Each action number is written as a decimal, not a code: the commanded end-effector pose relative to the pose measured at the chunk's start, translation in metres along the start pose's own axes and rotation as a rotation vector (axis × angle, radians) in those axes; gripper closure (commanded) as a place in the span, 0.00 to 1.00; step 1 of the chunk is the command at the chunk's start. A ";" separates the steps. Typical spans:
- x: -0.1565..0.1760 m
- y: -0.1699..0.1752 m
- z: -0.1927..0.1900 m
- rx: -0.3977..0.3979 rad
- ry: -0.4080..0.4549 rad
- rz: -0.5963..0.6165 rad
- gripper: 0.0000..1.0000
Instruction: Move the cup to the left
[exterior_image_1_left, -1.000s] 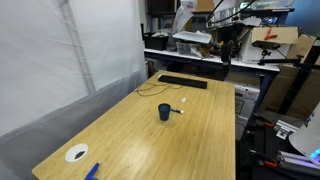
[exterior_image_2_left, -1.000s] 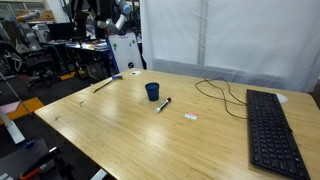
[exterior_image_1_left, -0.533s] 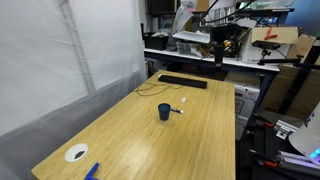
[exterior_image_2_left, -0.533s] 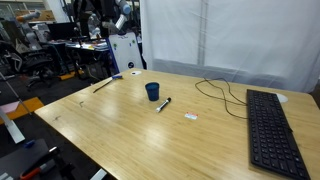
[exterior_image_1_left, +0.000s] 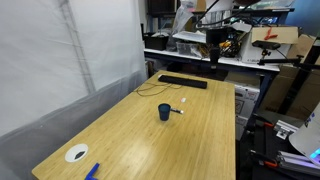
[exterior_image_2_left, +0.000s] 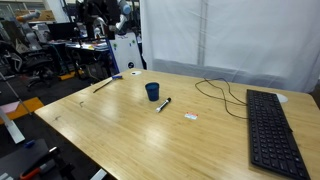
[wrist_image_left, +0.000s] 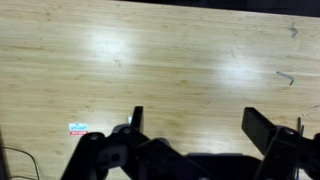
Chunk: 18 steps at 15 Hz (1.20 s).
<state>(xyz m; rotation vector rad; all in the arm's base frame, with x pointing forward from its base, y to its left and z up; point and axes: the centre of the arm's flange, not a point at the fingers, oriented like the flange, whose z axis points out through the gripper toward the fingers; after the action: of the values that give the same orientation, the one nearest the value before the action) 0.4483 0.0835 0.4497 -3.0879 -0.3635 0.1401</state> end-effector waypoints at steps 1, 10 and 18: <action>0.037 -0.004 0.006 -0.010 0.060 -0.096 0.00; 0.128 -0.029 0.044 -0.049 0.109 -0.374 0.00; 0.167 -0.022 0.093 -0.025 0.107 -0.478 0.00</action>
<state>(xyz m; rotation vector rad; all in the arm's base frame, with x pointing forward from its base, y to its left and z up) 0.5822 0.1449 0.3504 -2.9405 -1.0171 -0.0223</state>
